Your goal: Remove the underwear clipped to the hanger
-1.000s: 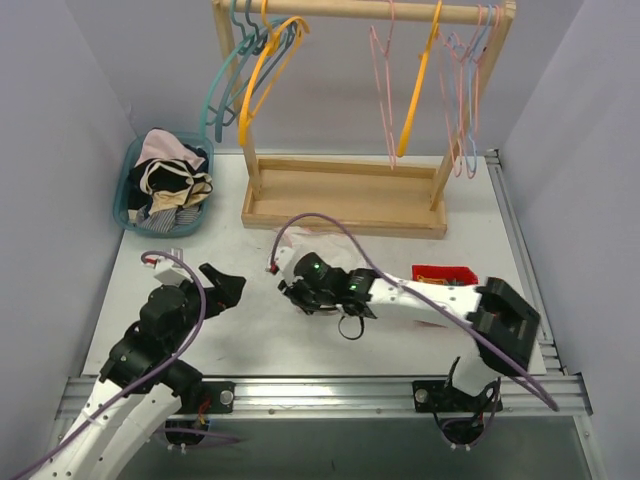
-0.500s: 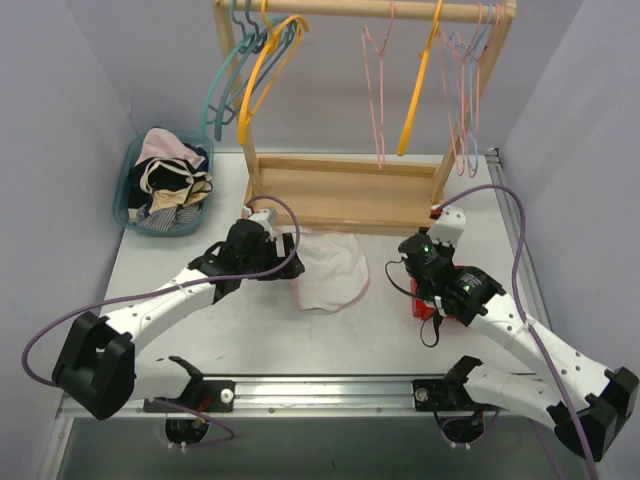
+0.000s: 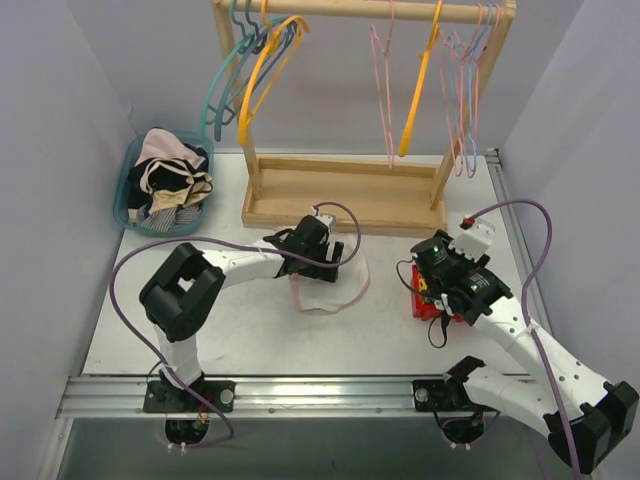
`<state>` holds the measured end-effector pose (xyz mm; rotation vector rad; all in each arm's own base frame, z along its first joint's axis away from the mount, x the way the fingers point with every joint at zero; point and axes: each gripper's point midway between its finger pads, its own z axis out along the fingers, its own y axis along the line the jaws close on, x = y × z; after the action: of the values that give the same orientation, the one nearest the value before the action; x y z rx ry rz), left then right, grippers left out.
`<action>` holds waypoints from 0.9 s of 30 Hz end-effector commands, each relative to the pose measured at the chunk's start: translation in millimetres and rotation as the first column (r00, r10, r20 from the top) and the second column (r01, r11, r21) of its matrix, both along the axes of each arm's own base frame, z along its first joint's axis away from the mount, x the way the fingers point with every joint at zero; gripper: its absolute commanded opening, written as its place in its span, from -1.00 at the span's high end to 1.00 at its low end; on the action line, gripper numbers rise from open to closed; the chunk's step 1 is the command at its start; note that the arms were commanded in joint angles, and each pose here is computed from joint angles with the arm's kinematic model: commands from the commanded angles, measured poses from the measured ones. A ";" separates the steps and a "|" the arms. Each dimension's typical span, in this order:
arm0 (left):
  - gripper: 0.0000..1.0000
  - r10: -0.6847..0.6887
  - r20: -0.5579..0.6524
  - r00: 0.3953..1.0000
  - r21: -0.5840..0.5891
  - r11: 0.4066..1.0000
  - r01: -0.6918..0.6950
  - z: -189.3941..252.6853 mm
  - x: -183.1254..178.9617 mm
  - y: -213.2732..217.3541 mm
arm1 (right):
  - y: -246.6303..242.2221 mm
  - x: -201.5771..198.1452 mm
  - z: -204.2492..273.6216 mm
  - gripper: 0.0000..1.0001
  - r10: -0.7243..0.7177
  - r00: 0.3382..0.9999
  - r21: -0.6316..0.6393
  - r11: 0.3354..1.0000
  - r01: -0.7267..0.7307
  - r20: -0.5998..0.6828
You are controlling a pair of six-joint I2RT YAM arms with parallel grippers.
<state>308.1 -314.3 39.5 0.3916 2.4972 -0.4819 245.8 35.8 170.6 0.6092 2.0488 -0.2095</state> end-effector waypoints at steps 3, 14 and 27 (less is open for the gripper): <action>-0.87 -0.029 -0.040 0.999 0.058 0.998 0.031 -27.2 -0.8 0.4 | -22.2 -8.1 -2.7 -0.99 -0.109 0.994 -0.014 0.994 0.109 0.015; 0.94 -0.015 -0.029 0.999 0.006 1.000 0.016 -5.2 -5.0 6.5 | -4.2 -2.2 13.5 -0.99 -0.008 0.998 0.069 0.998 0.004 0.062; 0.95 0.544 0.353 0.761 -0.249 0.839 -0.484 193.6 -2.2 193.8 | 61.0 7.8 -17.4 -0.99 0.285 0.958 0.168 0.944 -0.285 0.024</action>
<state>304.8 -172.2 215.9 -0.0857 2.0702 -0.4446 250.2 79.3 153.8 0.4785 2.1332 0.0668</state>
